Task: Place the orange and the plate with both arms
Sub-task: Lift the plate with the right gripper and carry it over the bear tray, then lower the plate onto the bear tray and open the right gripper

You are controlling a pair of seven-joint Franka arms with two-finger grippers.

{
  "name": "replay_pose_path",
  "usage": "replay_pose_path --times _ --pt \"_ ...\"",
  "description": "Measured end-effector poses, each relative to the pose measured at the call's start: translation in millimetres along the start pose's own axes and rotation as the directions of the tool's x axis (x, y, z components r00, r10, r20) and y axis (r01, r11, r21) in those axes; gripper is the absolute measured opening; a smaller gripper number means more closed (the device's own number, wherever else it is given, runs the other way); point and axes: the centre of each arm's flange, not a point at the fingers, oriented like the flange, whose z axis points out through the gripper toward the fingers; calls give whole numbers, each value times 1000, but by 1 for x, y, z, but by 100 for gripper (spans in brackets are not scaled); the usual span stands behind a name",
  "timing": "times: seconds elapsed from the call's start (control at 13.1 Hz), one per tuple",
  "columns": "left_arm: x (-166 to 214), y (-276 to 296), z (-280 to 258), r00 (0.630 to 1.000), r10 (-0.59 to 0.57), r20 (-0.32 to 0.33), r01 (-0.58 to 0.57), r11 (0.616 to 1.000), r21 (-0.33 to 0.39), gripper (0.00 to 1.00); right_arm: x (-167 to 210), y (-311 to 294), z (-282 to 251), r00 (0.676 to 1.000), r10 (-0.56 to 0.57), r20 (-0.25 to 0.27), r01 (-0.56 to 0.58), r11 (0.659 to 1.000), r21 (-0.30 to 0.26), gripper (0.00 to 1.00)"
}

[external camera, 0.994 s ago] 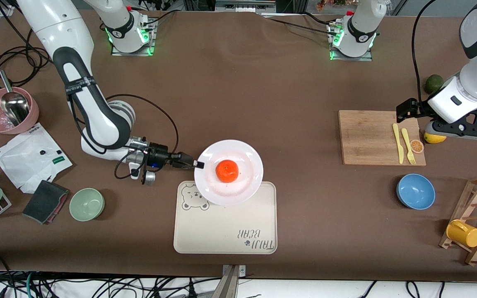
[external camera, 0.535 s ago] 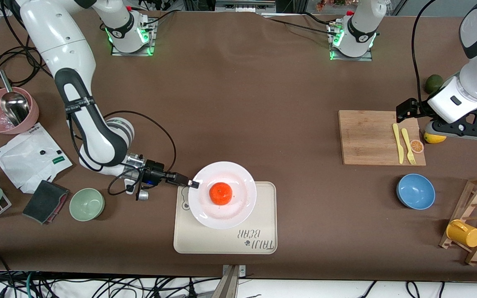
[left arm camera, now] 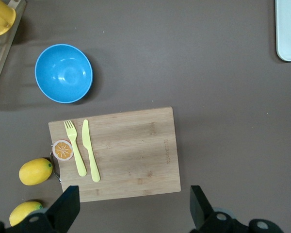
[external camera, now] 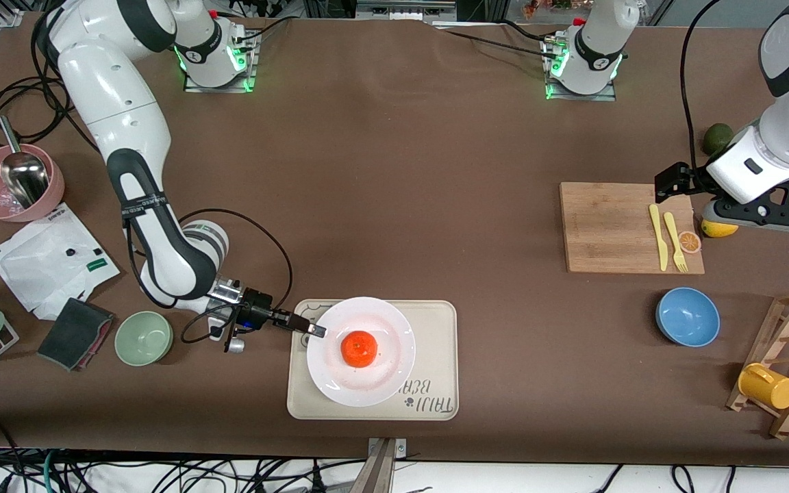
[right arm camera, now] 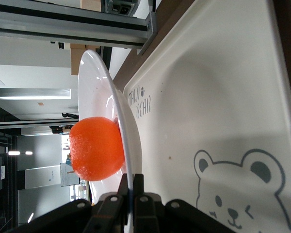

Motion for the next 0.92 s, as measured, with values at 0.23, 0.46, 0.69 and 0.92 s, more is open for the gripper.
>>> replay_pose_path --times 0.23,0.46,0.69,0.92 --pt "0 0 0 1000 -1 0 1 1000 0 100 4 9 12 1000 -5 -21 5 1000 -11 5" --pt "0 0 0 1000 -1 0 1 1000 0 100 4 17 22 1000 -6 -28 6 1000 -18 5" --pt "0 0 0 1000 0 0 0 1000 0 100 0 20 29 1000 -6 -28 5 1000 -28 5" --pt "0 0 0 1000 0 0 0 1000 0 100 -3 21 33 1000 -7 -24 6 1000 -31 5"
